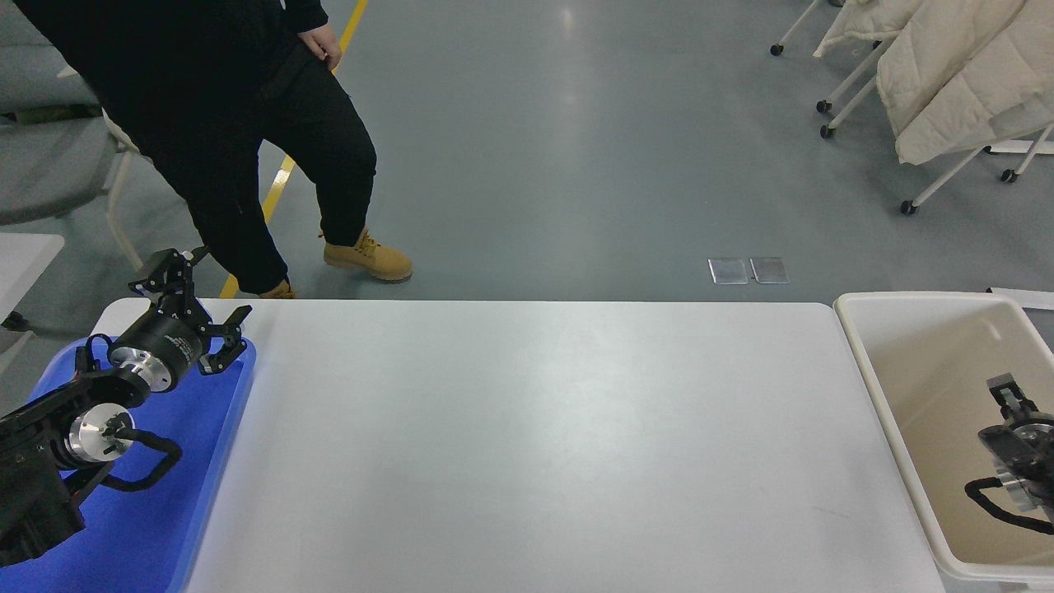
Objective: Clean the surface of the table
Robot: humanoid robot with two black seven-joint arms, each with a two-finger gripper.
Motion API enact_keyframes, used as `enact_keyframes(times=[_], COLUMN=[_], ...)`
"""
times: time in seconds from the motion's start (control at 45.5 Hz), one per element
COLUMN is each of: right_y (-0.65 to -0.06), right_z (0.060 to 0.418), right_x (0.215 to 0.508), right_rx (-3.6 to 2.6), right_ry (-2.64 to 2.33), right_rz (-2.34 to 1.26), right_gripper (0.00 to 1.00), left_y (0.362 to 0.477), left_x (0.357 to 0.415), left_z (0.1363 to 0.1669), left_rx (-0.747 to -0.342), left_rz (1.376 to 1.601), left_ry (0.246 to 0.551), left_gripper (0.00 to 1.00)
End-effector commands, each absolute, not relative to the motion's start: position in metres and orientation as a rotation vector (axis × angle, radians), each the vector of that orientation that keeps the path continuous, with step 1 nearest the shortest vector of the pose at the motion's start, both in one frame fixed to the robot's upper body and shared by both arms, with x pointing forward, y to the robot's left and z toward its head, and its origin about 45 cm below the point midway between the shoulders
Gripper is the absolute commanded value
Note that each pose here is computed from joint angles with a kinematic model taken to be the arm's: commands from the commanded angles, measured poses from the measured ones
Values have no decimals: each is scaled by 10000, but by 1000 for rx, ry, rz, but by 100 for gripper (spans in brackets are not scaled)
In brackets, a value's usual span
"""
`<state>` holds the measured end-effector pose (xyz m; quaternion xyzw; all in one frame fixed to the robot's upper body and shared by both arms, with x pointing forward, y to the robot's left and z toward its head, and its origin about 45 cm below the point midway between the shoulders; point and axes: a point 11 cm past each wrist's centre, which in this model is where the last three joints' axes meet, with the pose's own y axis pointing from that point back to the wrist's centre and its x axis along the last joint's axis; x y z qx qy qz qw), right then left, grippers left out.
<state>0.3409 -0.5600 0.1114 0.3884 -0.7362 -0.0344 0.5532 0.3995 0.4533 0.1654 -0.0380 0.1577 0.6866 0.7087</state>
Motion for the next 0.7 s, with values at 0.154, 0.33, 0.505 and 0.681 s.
enact_keyframes(times=[0.154,0.33,0.505,0.681], right_y=[-5289,-4786,-4443,-4045], right_z=[2093,2388,2242,2212], right_x=[3950,4209,4246,4339], right_rx=[1333,1597,1702,1870], right_ry=[-2009,-2144,-2108,-2216], right_rz=[-160,-247,-306,-437], right_gripper=[100,100,100,100], left_y=[4532,4532,4532,4532], left_x=[3995,3995,3995,3995], left_z=[1655,1655,1655,1656], left_rx=[-84,-84,-84,-86], left_rz=[1524,1524,1524,1524], left_ry=[350,350,350,349], left_gripper=[100,100,100,100])
